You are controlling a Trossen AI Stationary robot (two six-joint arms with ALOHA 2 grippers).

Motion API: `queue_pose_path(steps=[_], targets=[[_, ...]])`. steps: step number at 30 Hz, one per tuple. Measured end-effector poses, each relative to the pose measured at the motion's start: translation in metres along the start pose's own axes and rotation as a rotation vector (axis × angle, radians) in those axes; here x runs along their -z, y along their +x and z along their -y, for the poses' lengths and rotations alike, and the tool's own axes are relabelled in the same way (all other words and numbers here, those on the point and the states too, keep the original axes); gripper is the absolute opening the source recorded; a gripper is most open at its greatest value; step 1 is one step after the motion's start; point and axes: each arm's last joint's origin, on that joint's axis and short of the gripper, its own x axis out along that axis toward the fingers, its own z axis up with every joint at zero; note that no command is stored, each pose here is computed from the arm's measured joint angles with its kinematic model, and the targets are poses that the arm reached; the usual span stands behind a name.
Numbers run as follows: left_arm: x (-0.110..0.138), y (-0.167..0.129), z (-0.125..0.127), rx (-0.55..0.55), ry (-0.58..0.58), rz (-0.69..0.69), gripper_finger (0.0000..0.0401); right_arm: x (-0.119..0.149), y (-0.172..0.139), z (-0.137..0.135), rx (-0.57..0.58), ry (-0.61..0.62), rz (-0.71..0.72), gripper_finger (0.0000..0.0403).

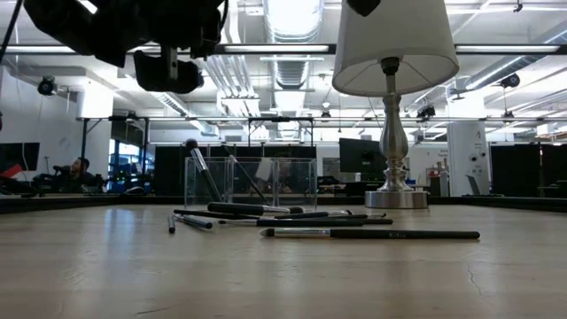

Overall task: Put items in baskets/containers
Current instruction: Put the eyeshadow brush into the transparent organizer

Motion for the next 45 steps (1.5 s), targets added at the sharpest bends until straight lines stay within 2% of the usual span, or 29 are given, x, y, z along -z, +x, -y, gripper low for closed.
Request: queue_pose_path(steps=[12, 26, 34, 37, 45], targets=[[0.0010, 0.0046, -0.0011, -0.003, 0.037, -0.024, 0.0106, 0.0000, 0.0000, 0.0000, 0.000, 0.016, 0.000, 0.0013], [0.0016, 0.0044, -0.0055, -0.042, 0.067, -0.024, 0.0022, -0.0004, 0.0010, -0.0014, -0.004, 0.018, -0.001, 0.0013], [0.0010, 0.0048, -0.0050, -0.046, 0.089, -0.011, 0.0014, -0.0001, 0.0012, -0.0014, -0.005, 0.018, -0.002, 0.0015], [0.0005, 0.0054, -0.0037, -0.046, 0.090, -0.003, 0.0013, -0.0001, 0.0010, -0.0014, -0.003, 0.029, -0.005, 0.0029], [-0.0013, 0.0050, -0.0060, -0.076, 0.113, 0.051, 0.0012, -0.0051, -0.0053, -0.0027, 0.014, 0.233, -0.003, 0.0093]])
